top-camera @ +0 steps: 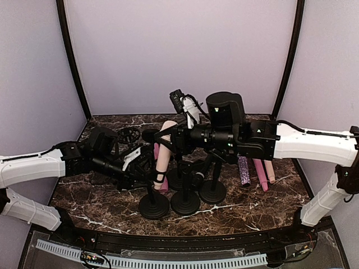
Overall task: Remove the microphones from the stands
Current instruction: Remove the microphone from the microphone stand.
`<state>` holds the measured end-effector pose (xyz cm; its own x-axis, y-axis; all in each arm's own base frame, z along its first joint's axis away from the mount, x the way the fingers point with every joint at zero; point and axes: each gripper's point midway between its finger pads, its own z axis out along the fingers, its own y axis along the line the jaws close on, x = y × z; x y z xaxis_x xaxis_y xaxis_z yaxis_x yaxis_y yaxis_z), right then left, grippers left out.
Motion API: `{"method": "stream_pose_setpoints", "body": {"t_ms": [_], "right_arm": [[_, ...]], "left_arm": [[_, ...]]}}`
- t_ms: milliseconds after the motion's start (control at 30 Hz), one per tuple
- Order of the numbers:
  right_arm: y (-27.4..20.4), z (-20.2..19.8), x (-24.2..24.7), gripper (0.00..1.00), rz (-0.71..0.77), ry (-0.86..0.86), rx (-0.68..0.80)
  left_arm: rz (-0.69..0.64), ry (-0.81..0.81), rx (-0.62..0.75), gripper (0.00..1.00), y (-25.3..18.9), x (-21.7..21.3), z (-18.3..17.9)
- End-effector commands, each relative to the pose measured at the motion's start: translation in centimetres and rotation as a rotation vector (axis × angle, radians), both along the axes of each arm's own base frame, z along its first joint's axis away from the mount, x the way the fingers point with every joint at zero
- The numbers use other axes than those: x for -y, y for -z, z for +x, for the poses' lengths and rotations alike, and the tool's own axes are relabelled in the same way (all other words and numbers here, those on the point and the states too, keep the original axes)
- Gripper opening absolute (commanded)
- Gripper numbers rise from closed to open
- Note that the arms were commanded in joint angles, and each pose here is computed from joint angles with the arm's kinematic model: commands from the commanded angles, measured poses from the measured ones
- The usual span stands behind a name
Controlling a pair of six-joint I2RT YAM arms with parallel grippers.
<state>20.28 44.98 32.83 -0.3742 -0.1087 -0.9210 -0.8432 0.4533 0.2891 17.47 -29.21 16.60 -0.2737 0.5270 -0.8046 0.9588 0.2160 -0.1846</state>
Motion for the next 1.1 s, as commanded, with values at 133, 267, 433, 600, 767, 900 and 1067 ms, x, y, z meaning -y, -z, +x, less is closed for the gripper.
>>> {"method": "stream_pose_setpoints", "body": {"t_ms": [133, 267, 433, 600, 767, 900, 1067], "right_arm": [[-5.2, 2.4, 3.1, 0.00, 0.176, 0.229, -0.004], [-5.7, 2.8, 3.8, 0.00, 0.175, 0.266, 0.001], [-6.1, 2.6, 3.6, 0.00, 0.191, 0.251, 0.000], [-6.4, 2.5, 3.2, 0.00, 0.177, 0.226, 0.052], [-6.7, 1.1, 2.6, 0.00, 0.171, 0.101, 0.118], [-7.0, -0.4, 2.6, 0.00, 0.194, -0.040, 0.142], [-7.0, -2.0, 2.6, 0.00, 0.228, -0.206, 0.137]], "left_arm": [[0.079, -0.060, 0.057, 0.00, 1.5, -1.0, 1.3], [0.098, -0.060, 0.051, 0.00, 2.0, -1.1, 1.4], [0.110, -0.050, 0.040, 0.00, 2.5, -1.1, 1.3], [0.087, -0.018, 0.013, 0.00, 2.3, -0.7, 0.7], [0.072, 0.000, -0.005, 0.00, 2.2, -0.5, 0.3], [0.070, 0.005, -0.007, 0.00, 2.2, -0.3, 0.3], [0.075, 0.005, -0.009, 0.00, 2.3, -0.3, 0.3]]}}
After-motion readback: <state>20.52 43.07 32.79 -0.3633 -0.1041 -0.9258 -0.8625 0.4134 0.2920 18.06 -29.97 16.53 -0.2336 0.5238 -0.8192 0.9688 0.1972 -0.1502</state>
